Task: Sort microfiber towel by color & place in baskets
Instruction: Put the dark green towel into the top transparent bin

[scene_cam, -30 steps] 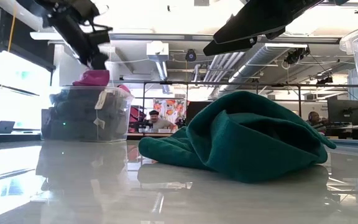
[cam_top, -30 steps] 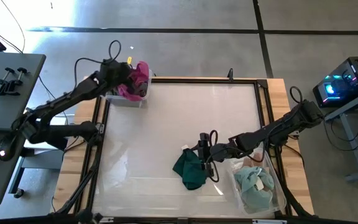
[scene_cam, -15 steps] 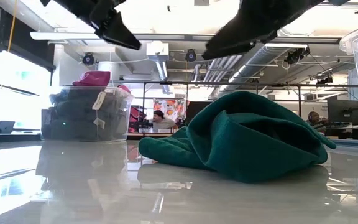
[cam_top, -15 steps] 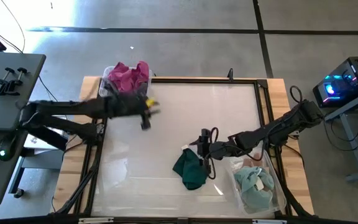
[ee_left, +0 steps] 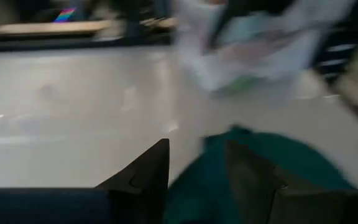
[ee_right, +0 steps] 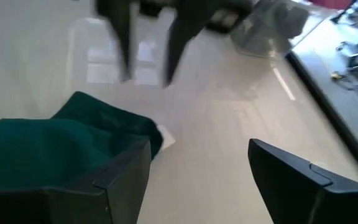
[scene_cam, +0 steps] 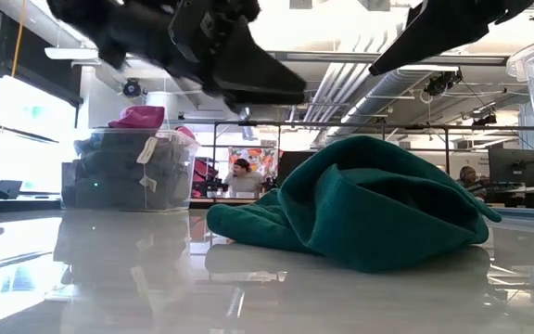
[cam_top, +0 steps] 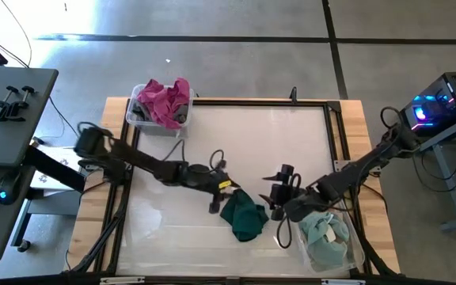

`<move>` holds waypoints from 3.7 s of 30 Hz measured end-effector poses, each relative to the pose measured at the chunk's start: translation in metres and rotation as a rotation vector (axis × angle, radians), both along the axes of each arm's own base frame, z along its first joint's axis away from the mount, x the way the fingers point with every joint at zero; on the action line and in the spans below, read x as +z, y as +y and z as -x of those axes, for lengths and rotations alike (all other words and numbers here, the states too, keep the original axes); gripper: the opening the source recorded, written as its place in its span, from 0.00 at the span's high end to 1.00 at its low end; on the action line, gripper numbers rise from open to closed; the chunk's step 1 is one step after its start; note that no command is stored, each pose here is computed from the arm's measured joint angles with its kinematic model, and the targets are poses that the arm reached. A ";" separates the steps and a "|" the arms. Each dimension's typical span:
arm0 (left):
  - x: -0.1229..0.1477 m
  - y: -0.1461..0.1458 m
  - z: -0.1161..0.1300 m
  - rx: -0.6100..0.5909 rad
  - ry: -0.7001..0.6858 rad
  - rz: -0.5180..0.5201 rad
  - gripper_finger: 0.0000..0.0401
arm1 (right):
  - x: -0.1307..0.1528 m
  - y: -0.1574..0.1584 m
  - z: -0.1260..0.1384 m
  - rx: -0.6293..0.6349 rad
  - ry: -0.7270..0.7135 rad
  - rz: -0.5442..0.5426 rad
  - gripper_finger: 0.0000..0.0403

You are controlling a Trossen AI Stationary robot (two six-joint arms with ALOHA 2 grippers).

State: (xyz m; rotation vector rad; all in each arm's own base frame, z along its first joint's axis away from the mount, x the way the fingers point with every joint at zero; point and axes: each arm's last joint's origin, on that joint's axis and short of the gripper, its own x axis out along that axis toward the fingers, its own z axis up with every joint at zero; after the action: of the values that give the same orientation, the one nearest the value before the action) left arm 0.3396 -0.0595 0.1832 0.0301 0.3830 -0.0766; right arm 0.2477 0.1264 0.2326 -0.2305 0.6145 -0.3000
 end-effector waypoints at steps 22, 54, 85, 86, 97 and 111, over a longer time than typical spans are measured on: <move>-0.089 0.021 -0.025 -0.248 0.439 -0.182 0.51 | -0.001 -0.014 -0.003 -0.089 0.004 0.036 0.34; -0.012 -0.039 0.033 0.317 -0.151 -0.059 1.00 | -0.037 -0.020 0.008 -0.129 -0.027 -0.034 0.34; 0.126 0.139 0.189 1.156 0.194 -0.719 1.00 | -0.034 -0.018 0.005 -0.100 -0.059 -0.023 0.34; 0.119 0.145 0.188 1.148 0.225 -0.679 1.00 | -0.034 -0.018 0.005 -0.099 -0.058 -0.022 0.34; 0.057 0.210 0.170 1.027 0.474 -0.396 1.00 | -0.034 -0.018 0.004 -0.100 -0.061 -0.025 0.34; 0.024 0.249 0.171 0.976 0.424 -0.054 0.94 | -0.034 -0.018 0.004 -0.101 -0.063 -0.027 0.34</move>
State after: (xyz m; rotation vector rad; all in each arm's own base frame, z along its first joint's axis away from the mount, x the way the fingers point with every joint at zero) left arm 0.1690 0.1900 0.2071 -0.1233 0.7872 0.9043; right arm 0.2433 0.1087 0.1986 -0.1637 0.5688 -0.3946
